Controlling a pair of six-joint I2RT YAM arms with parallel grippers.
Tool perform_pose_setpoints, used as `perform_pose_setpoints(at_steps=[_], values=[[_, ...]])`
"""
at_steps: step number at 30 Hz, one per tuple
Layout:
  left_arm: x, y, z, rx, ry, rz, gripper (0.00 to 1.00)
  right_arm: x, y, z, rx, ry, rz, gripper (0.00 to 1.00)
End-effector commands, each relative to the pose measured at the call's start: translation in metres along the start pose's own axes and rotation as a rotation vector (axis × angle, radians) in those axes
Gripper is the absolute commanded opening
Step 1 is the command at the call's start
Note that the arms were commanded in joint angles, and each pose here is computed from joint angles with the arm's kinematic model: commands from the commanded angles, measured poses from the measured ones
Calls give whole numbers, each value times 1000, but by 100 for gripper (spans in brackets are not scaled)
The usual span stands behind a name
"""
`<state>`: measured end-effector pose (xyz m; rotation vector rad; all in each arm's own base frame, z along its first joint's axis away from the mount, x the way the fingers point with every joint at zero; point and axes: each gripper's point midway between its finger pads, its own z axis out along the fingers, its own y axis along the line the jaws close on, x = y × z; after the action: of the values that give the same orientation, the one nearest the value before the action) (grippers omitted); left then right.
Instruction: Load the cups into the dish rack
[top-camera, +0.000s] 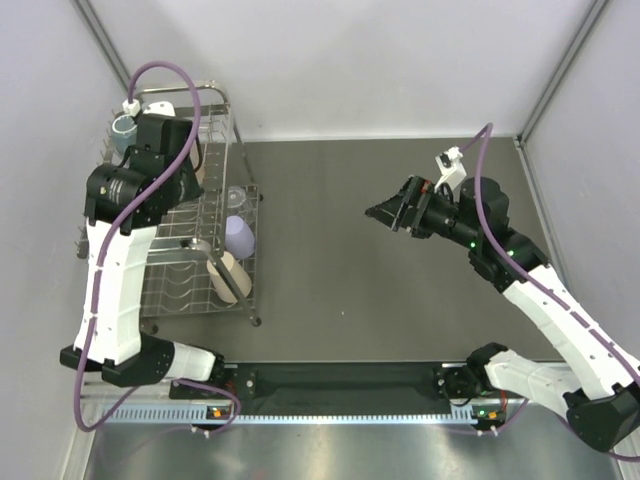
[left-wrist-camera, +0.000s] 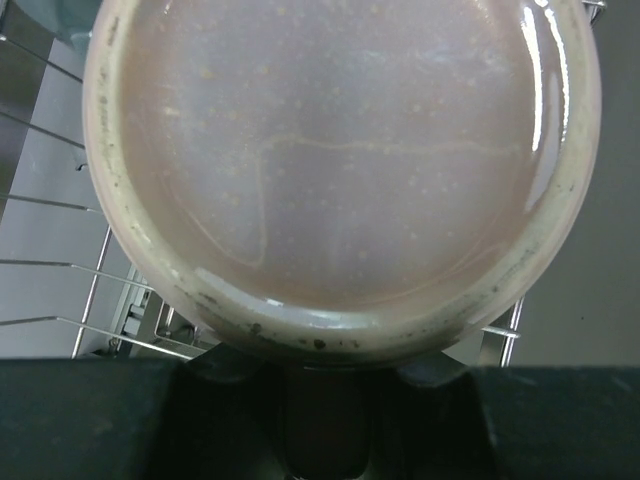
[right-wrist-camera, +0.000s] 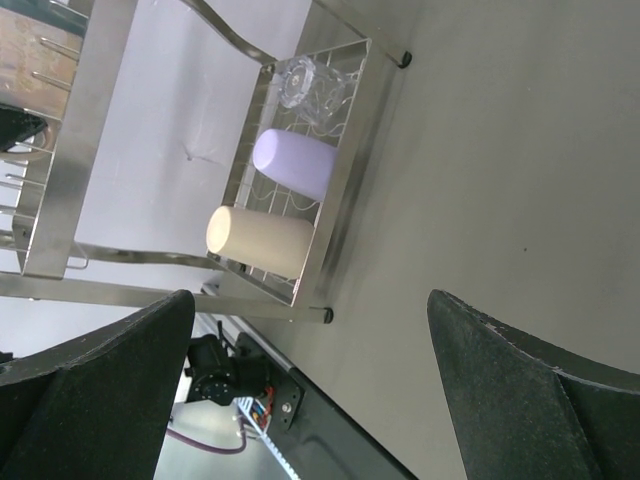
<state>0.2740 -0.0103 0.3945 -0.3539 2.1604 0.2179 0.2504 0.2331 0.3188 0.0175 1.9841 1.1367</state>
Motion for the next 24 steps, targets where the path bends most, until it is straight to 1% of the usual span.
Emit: perform_pose_setpoints(at_steps=[1, 10, 14, 16, 17, 19, 20, 22, 23, 24], values=[[-29, -1, -10, 24, -102, -74, 0, -9, 14, 1, -50, -21, -26, 100], [-19, -4, -6, 38, -73, -60, 0, -8, 14, 4, -57, -14, -23, 100], [-19, -1, -6, 26, -87, -61, 1, -7, 13, 3, -57, -16, -18, 100], [-17, 0, -4, 15, -81, -54, 7, -6, 13, 2, -57, -16, -16, 100], [-17, 1, -3, 12, -79, -54, 14, -5, 12, 2, -55, -16, -14, 100], [-16, 2, -4, 11, -82, -58, 16, -5, 11, 2, -53, -16, -14, 100], [-17, 3, -6, 13, -89, -62, 22, -4, 11, 2, -53, -16, -14, 100], [-16, 3, -6, 15, -92, -64, 28, -4, 11, 1, -53, -16, -14, 100], [-17, 4, -7, 12, -97, -68, 34, -5, 11, 1, -53, -18, -14, 100], [-17, 4, -7, 11, -96, -67, 36, -5, 10, 2, -52, -17, -12, 100]])
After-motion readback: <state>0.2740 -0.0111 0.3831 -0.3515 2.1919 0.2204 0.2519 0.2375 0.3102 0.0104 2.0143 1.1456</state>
